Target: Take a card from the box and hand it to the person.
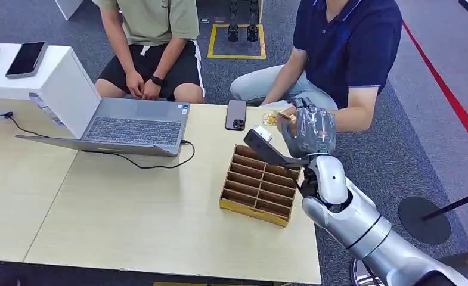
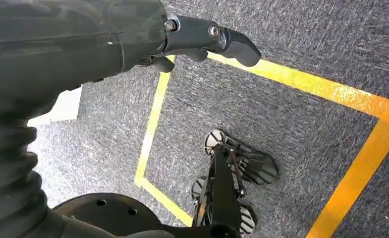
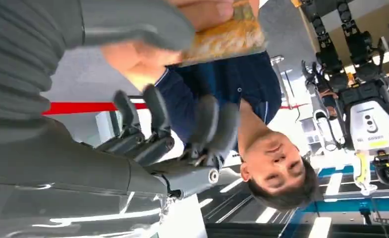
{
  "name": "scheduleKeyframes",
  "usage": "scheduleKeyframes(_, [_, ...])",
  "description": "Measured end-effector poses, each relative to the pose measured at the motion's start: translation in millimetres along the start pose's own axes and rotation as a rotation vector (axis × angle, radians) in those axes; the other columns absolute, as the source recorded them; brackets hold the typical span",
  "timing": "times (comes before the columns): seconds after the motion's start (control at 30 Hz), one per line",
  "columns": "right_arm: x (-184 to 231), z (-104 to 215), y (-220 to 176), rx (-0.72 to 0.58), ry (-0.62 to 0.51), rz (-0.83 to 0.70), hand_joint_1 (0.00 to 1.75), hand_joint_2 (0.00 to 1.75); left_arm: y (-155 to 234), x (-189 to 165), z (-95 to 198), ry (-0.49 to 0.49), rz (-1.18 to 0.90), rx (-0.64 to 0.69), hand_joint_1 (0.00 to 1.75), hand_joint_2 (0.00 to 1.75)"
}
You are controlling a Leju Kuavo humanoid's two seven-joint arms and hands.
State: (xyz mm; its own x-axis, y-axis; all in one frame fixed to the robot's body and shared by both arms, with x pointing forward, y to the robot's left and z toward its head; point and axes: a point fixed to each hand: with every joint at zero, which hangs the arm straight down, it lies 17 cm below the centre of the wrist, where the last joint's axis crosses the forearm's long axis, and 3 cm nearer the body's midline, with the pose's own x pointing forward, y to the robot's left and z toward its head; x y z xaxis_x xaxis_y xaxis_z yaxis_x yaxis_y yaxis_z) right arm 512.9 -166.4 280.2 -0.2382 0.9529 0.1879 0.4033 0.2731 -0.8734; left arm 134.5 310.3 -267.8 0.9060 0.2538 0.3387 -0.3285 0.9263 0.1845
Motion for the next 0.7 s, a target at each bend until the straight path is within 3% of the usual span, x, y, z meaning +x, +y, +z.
scheduleKeyframes(0.4, [-6.4, -0.9, 0.5, 0.003, 0.021, -0.021, 0.0, 1.75, 0.4, -0.7, 0.1, 0.002, 0.006, 0.003, 0.0, 0.0])
scheduleKeyframes(0.7, [8.9, 18.5, 10.0, 0.095, 0.072, -0.62, 0.0, 1.75, 5.5, -7.8, 0.3, 0.008, 0.033, 0.02, 0.0, 0.0])
